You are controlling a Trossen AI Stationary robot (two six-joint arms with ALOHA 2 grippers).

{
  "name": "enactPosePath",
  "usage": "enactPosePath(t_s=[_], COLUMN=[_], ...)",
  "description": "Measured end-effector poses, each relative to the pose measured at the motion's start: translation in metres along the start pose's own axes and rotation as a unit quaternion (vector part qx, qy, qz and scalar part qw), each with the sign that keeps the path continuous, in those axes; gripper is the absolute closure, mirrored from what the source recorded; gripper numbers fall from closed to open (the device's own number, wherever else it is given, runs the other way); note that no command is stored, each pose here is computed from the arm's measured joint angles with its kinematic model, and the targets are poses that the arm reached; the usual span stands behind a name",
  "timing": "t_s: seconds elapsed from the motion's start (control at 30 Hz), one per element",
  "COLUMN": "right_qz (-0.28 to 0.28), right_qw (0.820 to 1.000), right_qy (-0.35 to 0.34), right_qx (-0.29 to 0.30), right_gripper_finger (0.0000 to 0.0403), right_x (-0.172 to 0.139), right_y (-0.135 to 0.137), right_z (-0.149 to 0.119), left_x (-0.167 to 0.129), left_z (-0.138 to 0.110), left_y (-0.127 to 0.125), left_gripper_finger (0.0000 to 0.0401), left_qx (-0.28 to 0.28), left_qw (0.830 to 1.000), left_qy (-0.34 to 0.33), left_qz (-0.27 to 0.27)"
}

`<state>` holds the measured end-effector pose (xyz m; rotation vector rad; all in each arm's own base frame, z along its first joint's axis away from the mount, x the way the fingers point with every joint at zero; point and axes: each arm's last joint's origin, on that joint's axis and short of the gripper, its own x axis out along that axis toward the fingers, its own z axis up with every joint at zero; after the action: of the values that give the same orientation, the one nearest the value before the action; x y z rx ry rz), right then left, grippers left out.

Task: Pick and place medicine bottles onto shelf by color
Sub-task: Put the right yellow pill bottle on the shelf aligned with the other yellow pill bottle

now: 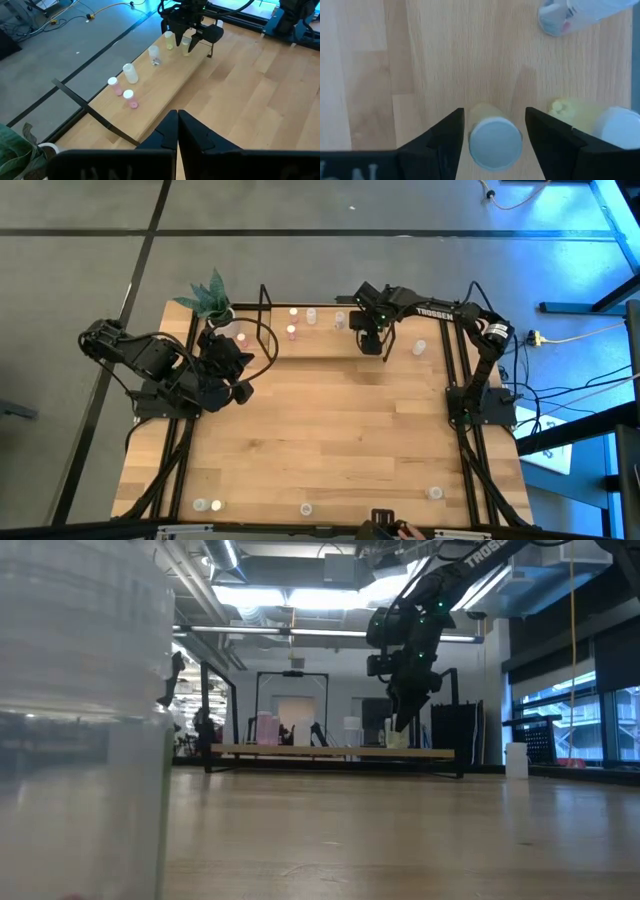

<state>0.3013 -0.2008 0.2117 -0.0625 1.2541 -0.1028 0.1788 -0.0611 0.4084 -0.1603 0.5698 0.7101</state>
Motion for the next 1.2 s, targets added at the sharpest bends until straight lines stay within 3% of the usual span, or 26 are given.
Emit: enactPosePath(t_s=[1.2], right_qz=[-0.01], right_qw=[1.0], right_qy=[-0.01], right_qx=[0.025], right_gripper_finger=[0.019], right_x=[-0.013], right_y=[0.001], right_z=[0.0], left_x=[0.0], left_z=[-0.001], left_y=[-0.001], left_gripper_finger=[0.0399], left_qx=[0.001], left_qw=[1.0], left_qy=[0.018], left_qz=[-0.015])
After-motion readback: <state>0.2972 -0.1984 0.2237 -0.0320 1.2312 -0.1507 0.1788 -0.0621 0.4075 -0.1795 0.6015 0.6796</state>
